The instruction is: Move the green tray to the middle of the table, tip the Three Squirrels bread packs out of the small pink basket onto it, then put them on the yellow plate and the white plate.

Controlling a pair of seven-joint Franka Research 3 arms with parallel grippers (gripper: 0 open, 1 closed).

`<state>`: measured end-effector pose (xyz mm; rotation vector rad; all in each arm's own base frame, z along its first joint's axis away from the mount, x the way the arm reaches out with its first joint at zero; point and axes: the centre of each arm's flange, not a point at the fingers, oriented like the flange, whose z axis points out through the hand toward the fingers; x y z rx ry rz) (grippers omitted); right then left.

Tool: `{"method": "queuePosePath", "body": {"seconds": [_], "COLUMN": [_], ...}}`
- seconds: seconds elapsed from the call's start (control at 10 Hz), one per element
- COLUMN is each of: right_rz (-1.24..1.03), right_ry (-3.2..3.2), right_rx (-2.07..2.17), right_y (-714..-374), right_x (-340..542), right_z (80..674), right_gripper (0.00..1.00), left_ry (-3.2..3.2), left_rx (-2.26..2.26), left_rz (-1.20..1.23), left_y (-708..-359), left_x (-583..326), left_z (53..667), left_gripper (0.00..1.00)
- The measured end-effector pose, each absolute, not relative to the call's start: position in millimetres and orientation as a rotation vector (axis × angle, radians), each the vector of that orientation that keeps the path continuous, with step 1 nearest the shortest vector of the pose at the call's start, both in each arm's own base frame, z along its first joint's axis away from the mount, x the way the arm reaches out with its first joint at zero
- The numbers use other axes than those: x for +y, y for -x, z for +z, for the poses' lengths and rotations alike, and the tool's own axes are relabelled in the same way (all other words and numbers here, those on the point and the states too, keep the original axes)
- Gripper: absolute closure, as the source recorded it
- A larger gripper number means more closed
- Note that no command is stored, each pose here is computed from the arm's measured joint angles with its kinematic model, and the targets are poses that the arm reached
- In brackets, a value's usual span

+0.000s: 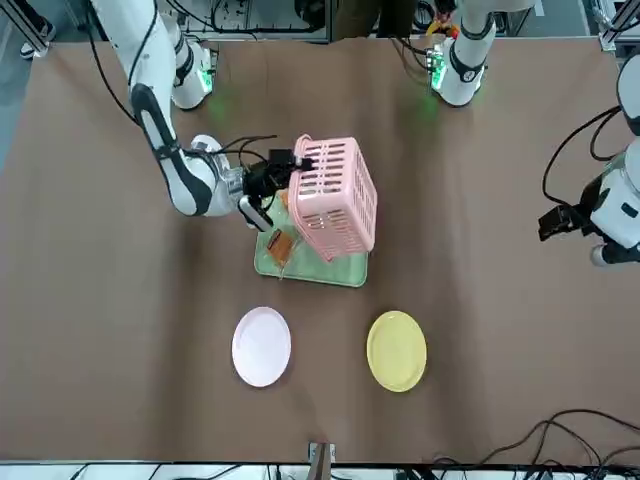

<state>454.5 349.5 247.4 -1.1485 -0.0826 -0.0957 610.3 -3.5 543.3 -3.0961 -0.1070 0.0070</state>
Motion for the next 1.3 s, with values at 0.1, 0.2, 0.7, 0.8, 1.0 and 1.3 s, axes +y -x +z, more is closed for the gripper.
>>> {"method": "queuePosePath", "body": {"seconds": [0.1, 0.2, 0.7, 0.8, 1.0, 1.3], "right_rz": [-0.098, -0.099, -0.08, -0.075, -0.072, -0.058], "right_ry": [1.133, 1.088, 1.045, 1.08, 1.213, 1.431], "right_rx": [-0.081, -0.067, -0.063, -0.047, -0.019, -0.046], "right_y": [-457, -458, -484, -496, -515, -538], "right_x": [352, 357, 378, 379, 371, 311], "right_z": [243, 240, 263, 276, 310, 368], "right_gripper": [0.93, 0.93, 0.93, 0.93, 0.93, 0.93], "left_ry": [3.096, 3.096, 3.095, 3.093, 3.097, 3.106], "left_rx": [-0.106, -0.104, -0.075, -0.072, -0.036, 0.032], "left_rz": [0.007, 0.006, 0.072, 0.101, 0.126, 0.139], "left_y": [-611, -611, -622, -627, -632, -637], "left_x": [-4, -5, -15, -17, -30, -56], "left_z": [543, 542, 511, 497, 482, 463], "left_gripper": [0.0, 0.0, 0.0, 0.0, 0.0, 0.0]}}
